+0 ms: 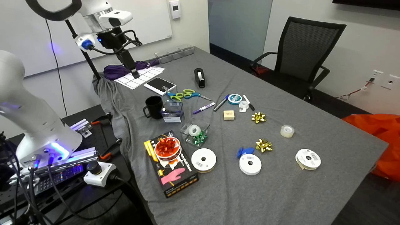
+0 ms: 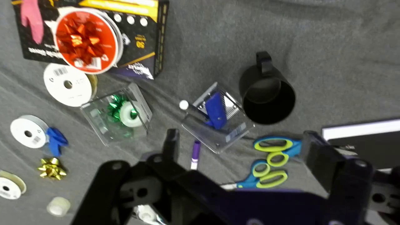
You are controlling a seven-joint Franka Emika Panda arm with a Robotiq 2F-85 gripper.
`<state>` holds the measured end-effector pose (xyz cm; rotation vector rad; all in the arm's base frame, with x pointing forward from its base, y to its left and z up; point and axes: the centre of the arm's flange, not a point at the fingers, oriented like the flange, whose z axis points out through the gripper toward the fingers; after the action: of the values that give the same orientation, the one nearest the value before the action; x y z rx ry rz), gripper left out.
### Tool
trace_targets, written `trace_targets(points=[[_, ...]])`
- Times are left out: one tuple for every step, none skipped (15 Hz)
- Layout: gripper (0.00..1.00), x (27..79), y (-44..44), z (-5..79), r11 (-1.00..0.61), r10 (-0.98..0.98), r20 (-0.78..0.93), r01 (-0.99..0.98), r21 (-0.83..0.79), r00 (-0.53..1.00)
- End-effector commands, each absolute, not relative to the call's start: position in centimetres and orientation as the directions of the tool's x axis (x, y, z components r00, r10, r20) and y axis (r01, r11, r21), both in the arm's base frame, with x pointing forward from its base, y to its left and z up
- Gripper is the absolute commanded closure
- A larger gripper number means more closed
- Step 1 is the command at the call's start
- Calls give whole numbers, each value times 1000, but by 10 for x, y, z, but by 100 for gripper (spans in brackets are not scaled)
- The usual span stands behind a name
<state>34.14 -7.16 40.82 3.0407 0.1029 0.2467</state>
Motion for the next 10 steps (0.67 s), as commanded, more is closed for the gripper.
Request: trace_targets(points=[[0, 337, -81, 384, -990, 118, 229, 131, -41, 966], [0, 335, -85, 382, -989, 115, 197, 132, -74, 974], [0, 333, -88, 379, -985, 117, 187, 138, -102, 975], [0, 329, -92, 378, -983, 120, 157, 139, -118, 980], [0, 326, -95, 376, -981, 119, 139, 138, -136, 983], [0, 323, -96, 373, -984, 99, 111, 114, -139, 989], [0, 320, -96, 371, -987, 91, 91, 101, -122, 992], [0, 336, -95, 385, -986, 96, 131, 112, -120, 987], [0, 335, -96, 384, -986, 93, 122, 108, -124, 988], [0, 334, -97, 383, -987, 91, 119, 106, -125, 989]])
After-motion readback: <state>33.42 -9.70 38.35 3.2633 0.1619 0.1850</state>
